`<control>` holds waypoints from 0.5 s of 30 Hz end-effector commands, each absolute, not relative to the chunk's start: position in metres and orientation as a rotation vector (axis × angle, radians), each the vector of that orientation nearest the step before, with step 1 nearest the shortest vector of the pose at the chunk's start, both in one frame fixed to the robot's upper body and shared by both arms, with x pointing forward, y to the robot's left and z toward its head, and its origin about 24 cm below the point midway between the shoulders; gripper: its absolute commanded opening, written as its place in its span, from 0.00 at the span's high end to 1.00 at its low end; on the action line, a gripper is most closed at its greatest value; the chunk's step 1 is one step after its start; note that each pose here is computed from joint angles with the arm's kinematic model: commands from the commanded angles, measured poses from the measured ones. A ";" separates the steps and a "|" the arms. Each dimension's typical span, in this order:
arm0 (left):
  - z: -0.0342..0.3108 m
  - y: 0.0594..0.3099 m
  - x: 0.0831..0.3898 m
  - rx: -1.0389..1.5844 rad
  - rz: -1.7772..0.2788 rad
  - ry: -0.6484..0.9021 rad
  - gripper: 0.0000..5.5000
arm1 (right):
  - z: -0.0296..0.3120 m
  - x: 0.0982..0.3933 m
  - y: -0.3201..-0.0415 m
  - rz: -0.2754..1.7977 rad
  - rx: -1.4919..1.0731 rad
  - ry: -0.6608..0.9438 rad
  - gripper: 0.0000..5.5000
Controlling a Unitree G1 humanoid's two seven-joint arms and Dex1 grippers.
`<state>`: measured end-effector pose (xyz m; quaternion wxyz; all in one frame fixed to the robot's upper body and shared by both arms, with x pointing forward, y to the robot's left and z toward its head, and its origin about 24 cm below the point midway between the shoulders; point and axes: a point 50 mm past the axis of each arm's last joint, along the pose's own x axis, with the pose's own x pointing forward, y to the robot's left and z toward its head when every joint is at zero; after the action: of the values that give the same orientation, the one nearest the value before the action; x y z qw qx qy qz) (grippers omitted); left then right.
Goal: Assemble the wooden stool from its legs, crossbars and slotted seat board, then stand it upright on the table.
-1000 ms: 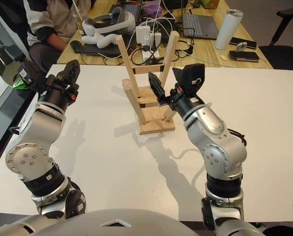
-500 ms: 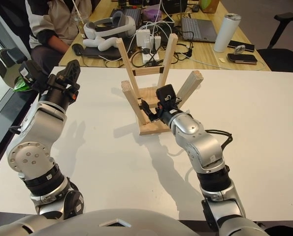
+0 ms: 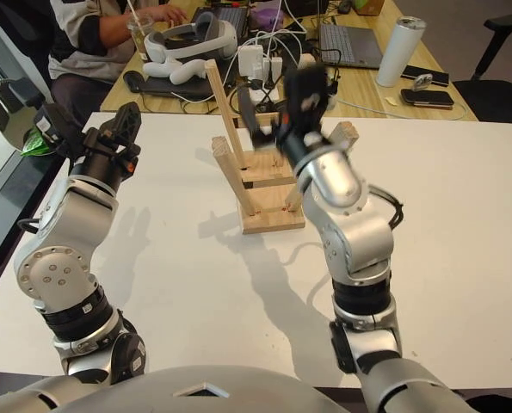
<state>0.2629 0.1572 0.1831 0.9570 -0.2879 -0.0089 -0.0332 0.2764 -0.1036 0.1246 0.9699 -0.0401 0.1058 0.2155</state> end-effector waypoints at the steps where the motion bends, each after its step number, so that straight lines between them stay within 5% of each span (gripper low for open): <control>1: 0.183 0.155 0.263 -0.570 -0.065 -0.014 0.54 | 0.056 0.244 -0.121 0.445 -0.059 0.656 0.24; 4: 0.183 0.156 0.263 -0.570 -0.061 -0.014 0.54 | 0.063 0.249 -0.120 0.426 -0.045 0.603 0.24; 7: 0.185 0.155 0.265 -0.572 -0.066 -0.020 0.54 | 0.101 0.265 -0.106 0.445 0.034 0.343 0.24; 12: 0.189 0.157 0.267 -0.571 -0.069 -0.044 0.54 | 0.197 0.279 -0.086 0.509 0.257 -0.143 0.24; 15: 0.191 0.158 0.268 -0.555 -0.074 -0.059 0.54 | 0.277 0.292 -0.113 0.468 0.428 -0.439 0.34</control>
<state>0.2662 0.1563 0.1884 0.9577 -0.2845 -0.0237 -0.0366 0.2851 -0.0908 0.2341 0.9413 0.1746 -0.1366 0.2546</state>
